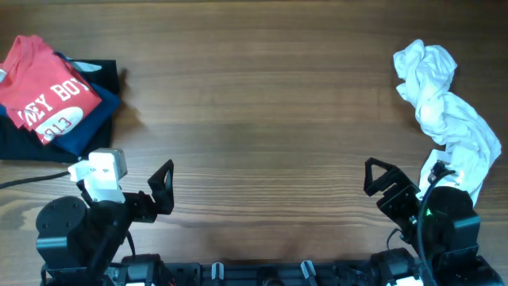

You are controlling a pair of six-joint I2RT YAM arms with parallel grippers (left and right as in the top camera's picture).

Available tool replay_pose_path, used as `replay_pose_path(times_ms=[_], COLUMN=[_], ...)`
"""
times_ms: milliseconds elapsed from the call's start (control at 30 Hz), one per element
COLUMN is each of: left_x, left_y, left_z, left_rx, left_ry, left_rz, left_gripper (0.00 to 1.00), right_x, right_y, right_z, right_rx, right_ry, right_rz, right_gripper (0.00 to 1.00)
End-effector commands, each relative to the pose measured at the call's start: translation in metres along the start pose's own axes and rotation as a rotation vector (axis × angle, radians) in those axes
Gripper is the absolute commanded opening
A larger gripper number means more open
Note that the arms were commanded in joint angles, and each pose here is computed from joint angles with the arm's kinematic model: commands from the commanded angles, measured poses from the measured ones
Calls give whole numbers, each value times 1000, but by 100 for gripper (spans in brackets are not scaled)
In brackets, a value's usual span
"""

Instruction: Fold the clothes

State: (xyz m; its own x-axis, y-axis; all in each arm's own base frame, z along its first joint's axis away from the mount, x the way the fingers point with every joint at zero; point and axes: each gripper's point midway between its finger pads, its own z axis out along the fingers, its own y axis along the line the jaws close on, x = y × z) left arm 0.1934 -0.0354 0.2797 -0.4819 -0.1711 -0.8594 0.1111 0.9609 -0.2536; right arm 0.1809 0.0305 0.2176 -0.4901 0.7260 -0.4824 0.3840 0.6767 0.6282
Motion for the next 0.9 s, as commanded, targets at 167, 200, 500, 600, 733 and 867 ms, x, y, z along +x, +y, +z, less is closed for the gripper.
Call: replay_pose_path(times_ms=[167,200,500,600,733,867], left_x=[12,12,12,12,12,12], left_y=[0,0,0,0,0,0], left_z=[1,1,1,1,1,1], left_rx=[3,3,3,3,3,3], left_ry=[42,42,42,42,42,42], left_rz=[3,3,3,3,3,3], left_gripper=[100,100,100,100,100,100], right_x=[3,-5,-9,-6,-6,-3], right_y=[-35,-41,20,22,14,6], right_z=[-3,-5,20,38,66,75], right_rx=[147,181,-276,-338,-364,-353], right_ry=[-32,-79,-409,-511,-608,-591], right_rz=[147,120,-820,-883,-871,-860], right_gripper=[100,100,100,100,100,100])
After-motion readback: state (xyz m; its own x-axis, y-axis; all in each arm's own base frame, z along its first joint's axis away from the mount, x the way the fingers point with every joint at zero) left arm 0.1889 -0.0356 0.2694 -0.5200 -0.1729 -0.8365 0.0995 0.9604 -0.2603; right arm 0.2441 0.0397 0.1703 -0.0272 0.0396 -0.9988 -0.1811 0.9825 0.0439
